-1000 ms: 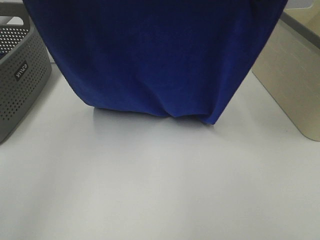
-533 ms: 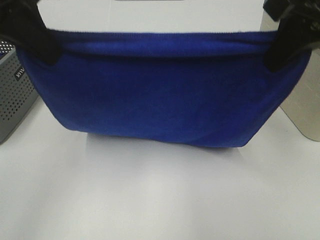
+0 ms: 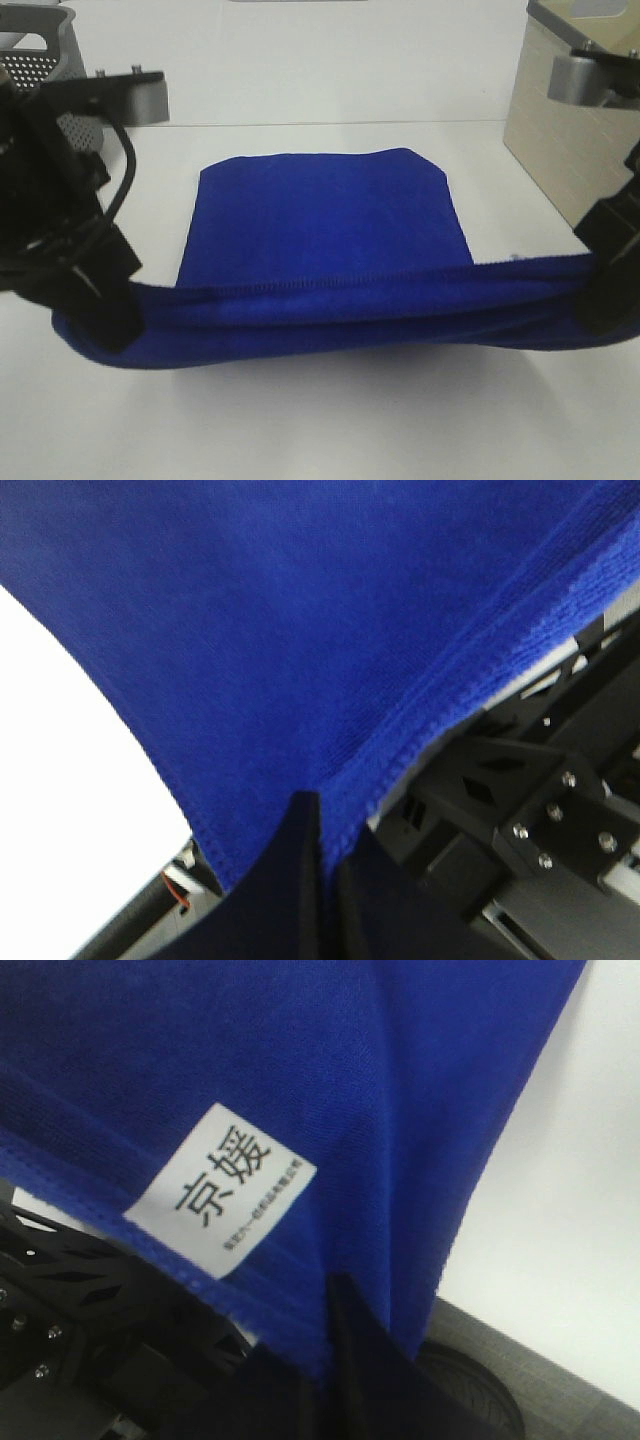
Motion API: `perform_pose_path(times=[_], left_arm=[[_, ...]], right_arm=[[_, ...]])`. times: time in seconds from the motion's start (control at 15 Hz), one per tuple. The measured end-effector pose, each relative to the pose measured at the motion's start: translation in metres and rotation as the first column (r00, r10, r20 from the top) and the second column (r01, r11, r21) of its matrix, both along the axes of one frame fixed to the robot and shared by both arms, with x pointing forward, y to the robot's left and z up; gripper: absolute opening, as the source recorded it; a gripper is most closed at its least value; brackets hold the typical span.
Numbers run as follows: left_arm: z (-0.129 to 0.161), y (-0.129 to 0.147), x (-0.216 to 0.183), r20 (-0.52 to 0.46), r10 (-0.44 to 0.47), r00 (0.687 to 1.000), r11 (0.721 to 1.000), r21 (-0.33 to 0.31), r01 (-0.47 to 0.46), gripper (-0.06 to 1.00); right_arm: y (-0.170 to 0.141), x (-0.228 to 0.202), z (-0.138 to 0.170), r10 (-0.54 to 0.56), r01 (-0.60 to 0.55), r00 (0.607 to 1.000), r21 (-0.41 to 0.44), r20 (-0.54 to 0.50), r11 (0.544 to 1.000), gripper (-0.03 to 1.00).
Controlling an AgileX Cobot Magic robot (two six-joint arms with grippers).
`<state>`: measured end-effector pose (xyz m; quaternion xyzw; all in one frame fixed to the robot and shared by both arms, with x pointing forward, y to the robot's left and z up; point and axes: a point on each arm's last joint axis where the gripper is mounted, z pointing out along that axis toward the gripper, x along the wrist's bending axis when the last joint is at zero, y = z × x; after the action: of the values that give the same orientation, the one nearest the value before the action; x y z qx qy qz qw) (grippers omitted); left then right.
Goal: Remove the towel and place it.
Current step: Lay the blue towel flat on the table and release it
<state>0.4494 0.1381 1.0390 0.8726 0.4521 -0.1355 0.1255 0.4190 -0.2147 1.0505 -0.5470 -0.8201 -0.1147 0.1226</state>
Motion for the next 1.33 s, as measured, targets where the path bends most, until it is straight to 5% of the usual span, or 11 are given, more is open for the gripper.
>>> perform_pose_path(times=[0.67,1.07,1.33], left_arm=[[-0.051,-0.017,-0.067,-0.219,-0.121,0.968,0.986,0.089,0.143,0.0],[-0.059,-0.02,-0.068,-0.23,-0.135,0.964,0.985,0.075,0.156,0.0],[-0.088,-0.029,-0.059,-0.285,-0.146,0.947,0.978,0.1,0.181,0.0]], right_arm=[[-0.005,-0.053,-0.065,-0.046,0.055,0.948,0.022,-0.315,0.998,0.02],[-0.006,-0.052,-0.072,-0.045,0.046,0.938,-0.005,-0.344,0.999,0.02],[-0.006,-0.052,-0.096,-0.062,0.041,0.88,-0.055,-0.471,0.998,0.02]])
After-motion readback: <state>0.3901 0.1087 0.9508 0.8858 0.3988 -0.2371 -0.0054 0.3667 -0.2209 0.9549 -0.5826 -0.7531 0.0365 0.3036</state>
